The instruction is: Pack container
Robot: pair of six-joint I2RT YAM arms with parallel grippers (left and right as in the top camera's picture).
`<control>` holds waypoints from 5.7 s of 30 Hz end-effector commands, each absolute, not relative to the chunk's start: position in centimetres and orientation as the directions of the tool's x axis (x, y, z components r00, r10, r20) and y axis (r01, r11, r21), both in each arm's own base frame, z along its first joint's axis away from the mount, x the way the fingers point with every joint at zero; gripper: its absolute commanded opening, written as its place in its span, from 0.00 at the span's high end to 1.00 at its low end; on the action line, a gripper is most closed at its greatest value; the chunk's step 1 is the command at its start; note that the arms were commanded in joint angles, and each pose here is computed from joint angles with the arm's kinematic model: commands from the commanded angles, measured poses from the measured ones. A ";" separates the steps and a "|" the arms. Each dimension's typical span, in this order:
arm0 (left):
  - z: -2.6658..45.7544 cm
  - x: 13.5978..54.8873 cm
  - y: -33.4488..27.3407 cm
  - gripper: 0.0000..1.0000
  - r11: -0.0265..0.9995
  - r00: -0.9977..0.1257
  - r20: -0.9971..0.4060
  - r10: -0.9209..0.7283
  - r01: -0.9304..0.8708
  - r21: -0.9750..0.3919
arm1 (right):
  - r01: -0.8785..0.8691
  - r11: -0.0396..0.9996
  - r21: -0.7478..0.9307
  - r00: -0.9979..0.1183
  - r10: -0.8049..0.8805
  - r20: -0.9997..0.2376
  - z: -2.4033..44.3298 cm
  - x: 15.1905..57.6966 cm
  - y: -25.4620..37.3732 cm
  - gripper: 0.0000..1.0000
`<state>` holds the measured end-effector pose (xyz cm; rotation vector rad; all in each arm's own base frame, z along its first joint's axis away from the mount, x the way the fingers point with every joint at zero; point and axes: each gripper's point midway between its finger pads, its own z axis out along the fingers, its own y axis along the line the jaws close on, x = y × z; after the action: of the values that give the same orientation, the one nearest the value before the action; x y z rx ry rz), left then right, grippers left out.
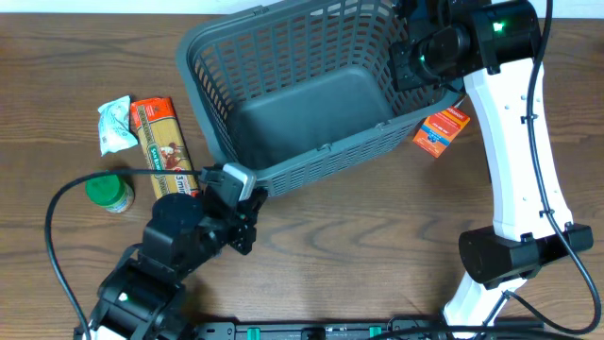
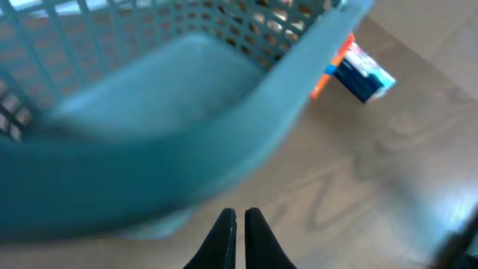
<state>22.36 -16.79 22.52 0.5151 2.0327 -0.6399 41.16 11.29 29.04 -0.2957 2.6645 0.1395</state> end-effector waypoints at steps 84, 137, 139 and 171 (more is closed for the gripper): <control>30.2 22.3 -3.2 0.94 0.994 -0.442 -0.891 -0.108 -0.064 -0.088 | 0.215 0.976 -0.035 -0.849 0.169 -0.501 32.3 40.6 -2.4 0.99; 30.6 15.6 -0.2 0.02 0.985 -0.612 -0.773 -0.168 -0.140 -0.103 | -0.476 0.876 0.074 -0.693 -0.322 -0.645 16.2 55.9 -8.9 0.01; 30.6 15.6 -0.2 0.01 0.985 -0.612 -0.773 -0.168 -0.140 -0.103 | -0.505 0.860 0.074 -0.687 -0.349 -0.637 14.9 56.4 -7.8 0.01; 30.6 15.6 -0.2 0.02 0.985 -0.612 -0.773 -0.168 -0.140 -0.103 | -0.057 0.992 0.114 -0.553 0.063 -0.831 31.8 56.2 -12.8 0.99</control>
<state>15.57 -0.59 30.34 -0.1952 2.2482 -0.0617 58.02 -14.29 16.87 -0.0206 2.4317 0.1679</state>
